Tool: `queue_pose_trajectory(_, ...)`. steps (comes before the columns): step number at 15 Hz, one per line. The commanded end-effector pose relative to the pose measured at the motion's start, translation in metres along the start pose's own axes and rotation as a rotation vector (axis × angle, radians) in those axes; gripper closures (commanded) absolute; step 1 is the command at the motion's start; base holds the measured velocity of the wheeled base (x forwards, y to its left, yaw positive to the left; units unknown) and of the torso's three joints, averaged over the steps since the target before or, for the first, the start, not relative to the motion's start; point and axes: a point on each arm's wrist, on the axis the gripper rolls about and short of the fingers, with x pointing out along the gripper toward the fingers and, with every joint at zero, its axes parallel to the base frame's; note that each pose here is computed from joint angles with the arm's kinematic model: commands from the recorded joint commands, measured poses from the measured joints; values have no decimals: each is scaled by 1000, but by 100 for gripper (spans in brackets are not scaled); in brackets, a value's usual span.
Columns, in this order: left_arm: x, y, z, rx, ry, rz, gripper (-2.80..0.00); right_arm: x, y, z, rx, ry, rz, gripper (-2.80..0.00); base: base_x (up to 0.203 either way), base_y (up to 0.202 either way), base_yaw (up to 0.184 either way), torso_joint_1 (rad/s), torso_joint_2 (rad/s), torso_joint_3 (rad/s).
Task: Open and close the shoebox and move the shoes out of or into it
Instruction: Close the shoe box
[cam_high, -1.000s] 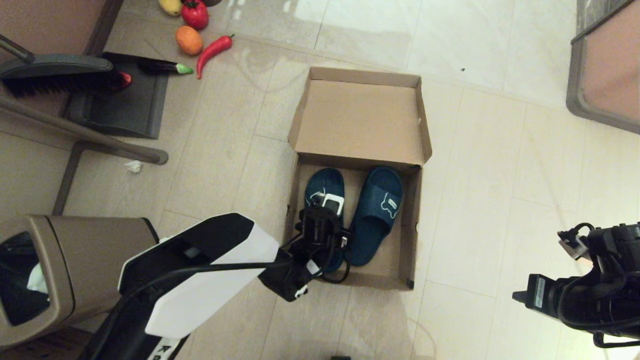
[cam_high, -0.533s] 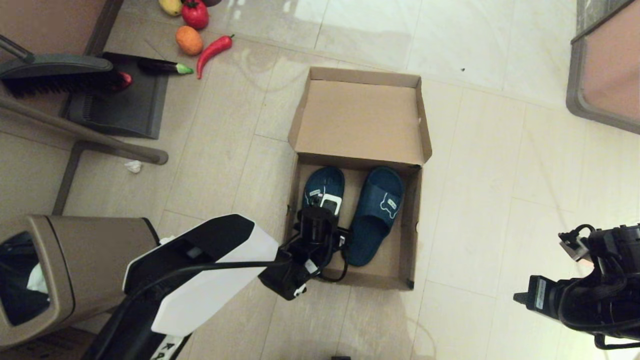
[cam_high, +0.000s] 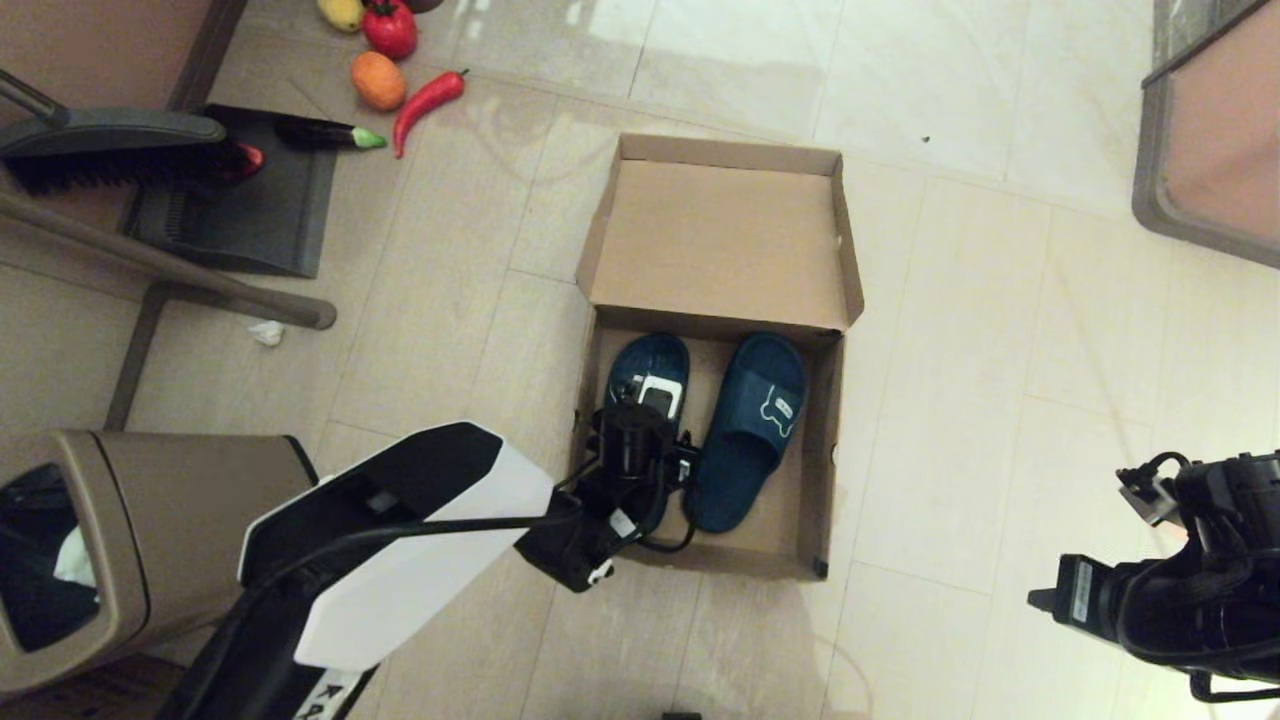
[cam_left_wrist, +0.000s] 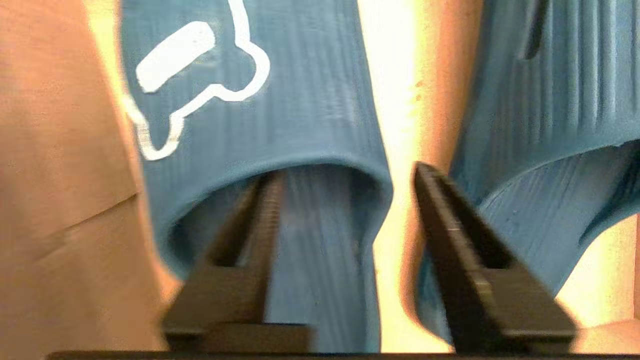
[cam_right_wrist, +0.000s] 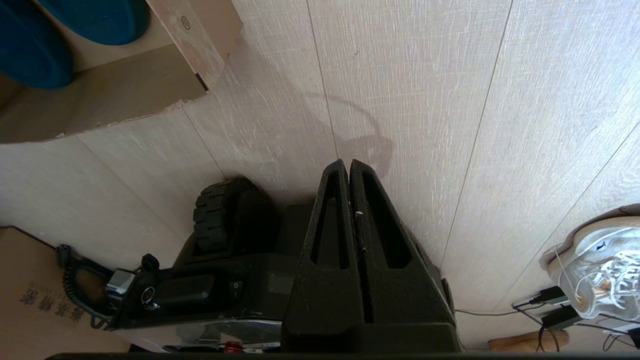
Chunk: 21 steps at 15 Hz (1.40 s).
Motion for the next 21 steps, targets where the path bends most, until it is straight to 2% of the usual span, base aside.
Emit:
queue_pose_trajectory(1, -10, 4, 8, 3, 5, 7, 0, 0, 0, 0, -1, -1, 2, 0, 0, 0, 0, 0, 0, 0)
queue_pose_trajectory(5, -26, 11, 24, -3, 3, 44, 0, -1, 1, 1, -5, -8, 1, 0, 0, 0, 0, 0, 0, 0)
queue_pose_trajectory(9, -53, 17, 33, 0, 21, 32, 0, 0, 3, 0, -15, -1, 7, 0, 0, 0, 0, 0, 0, 0)
queue_pose_trajectory(12, -52, 13, 34, -4, 10, 25, 0, -1, 3, 1, -17, -9, 8, 0, 0, 0, 0, 0, 0, 0)
queue_pose_trajectory(18, -43, 8, 16, 10, 44, 20, 0, -1, 3, 0, -13, -7, 7, 0, 0, 0, 0, 0, 0, 0)
queue_pose_trajectory(20, -34, 5, 13, 6, 34, 21, 0, -1, 1, -2, -9, 1, 2, 0, 0, 0, 0, 0, 0, 0)
queue_pose_trajectory(21, -29, 3, 14, 0, 19, 23, -280, -1, 2, -2, -12, 1, 3, 0, 0, 0, 0, 0, 0, 0)
